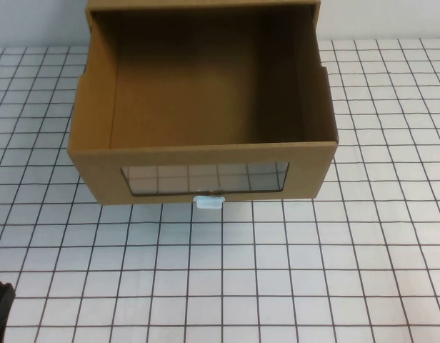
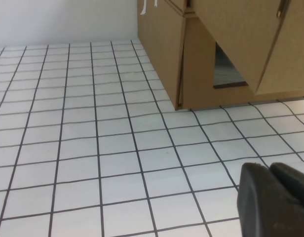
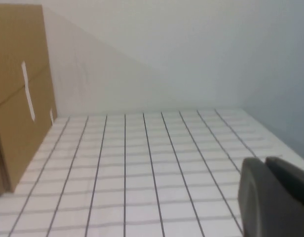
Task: Open the shoe box
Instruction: 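Pull the top drawer of the cardboard box fully open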
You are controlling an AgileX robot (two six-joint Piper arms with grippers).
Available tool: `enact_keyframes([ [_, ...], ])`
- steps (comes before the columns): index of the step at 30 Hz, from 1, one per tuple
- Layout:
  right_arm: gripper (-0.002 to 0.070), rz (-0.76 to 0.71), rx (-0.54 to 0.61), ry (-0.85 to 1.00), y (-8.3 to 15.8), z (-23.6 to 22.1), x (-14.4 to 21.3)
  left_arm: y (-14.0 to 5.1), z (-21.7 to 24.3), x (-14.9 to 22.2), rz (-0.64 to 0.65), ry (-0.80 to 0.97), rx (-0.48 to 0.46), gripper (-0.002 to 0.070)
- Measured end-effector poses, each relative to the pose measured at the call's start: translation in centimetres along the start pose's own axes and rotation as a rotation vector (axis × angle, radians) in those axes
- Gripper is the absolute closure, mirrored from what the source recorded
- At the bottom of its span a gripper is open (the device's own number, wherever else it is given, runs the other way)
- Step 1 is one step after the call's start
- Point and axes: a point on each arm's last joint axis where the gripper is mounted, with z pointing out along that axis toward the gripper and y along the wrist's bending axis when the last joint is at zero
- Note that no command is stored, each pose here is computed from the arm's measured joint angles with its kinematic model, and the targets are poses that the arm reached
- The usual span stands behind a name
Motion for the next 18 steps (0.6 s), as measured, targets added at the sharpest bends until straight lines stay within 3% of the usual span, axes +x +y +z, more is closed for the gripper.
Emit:
enact_keyframes([
  [5,0.0689,0.001,-0.01,0.12,0.0,-0.1,1.1,0.0,0.0,0.0,-0.001,0.005,0.001,0.0677],
  [18,0.0689,-0.022,-0.092,0.166,0.4,-0.1,1.5,0.0,0.0,0.0,-0.001,0.005,0.001,0.0677],
])
